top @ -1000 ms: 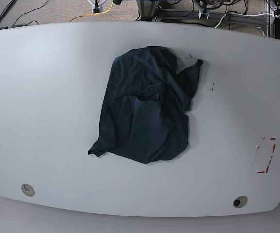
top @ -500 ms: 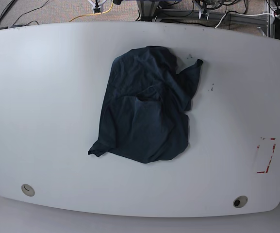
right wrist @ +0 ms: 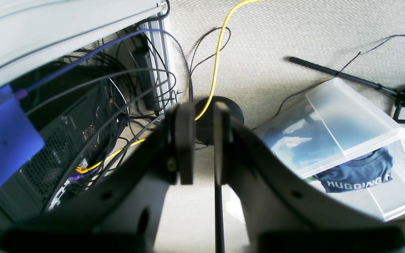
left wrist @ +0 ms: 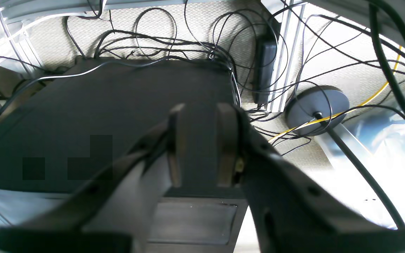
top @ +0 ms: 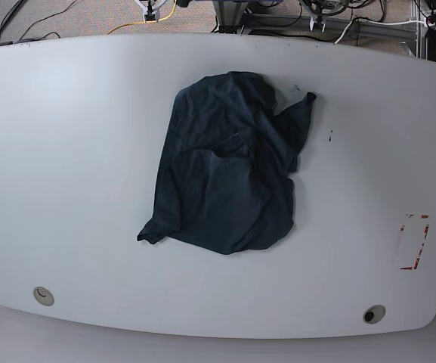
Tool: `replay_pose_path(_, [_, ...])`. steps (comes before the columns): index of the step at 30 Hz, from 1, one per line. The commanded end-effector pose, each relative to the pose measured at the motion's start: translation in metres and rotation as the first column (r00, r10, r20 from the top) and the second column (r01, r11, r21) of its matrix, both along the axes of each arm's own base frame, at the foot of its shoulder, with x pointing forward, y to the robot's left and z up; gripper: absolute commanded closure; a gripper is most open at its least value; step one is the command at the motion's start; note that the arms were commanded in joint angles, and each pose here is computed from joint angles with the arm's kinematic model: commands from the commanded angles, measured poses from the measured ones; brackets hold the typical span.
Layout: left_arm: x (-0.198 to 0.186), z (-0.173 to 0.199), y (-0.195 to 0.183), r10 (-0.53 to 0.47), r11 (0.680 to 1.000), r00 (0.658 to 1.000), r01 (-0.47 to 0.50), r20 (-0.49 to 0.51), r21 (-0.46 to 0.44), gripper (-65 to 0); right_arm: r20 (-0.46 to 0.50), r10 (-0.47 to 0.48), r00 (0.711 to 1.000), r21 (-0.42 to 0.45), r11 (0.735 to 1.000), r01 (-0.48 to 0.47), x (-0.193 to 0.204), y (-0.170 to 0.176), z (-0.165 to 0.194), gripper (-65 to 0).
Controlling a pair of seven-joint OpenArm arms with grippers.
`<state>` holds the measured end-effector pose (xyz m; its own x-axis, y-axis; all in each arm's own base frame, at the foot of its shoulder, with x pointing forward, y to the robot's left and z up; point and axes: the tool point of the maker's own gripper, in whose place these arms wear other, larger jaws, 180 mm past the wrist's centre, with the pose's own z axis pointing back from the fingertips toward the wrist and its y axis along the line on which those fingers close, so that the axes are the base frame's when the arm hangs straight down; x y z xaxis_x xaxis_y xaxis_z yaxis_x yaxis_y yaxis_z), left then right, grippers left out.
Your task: Layout the t-shirt on the table in an organized manner, then fold the t-shirt properly
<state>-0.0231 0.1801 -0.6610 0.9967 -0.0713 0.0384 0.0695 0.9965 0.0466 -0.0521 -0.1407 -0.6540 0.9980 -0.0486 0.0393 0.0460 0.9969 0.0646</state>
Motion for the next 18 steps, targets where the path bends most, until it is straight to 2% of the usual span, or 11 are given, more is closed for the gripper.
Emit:
replay_pose_path(1, [-0.0044, 0.0003, 0.0029, 0.003, 1.000, 1.000, -0.002, -0.009, 0.005, -12.7, -0.009, -0.001, 1.000, 0.002, 1.000, 0.001, -0.0048, -0.0011, 0.0007, -9.8])
replay_pose_path(18, [-0.0052, 0.0005, 0.0037, 0.002, 1.000, 1.000, -0.002, -0.007, 0.007, -12.3, -0.008, -0.003, 1.000, -0.003, 1.000, 0.003, -0.0038, -0.0027, 0.0006, -8.4])
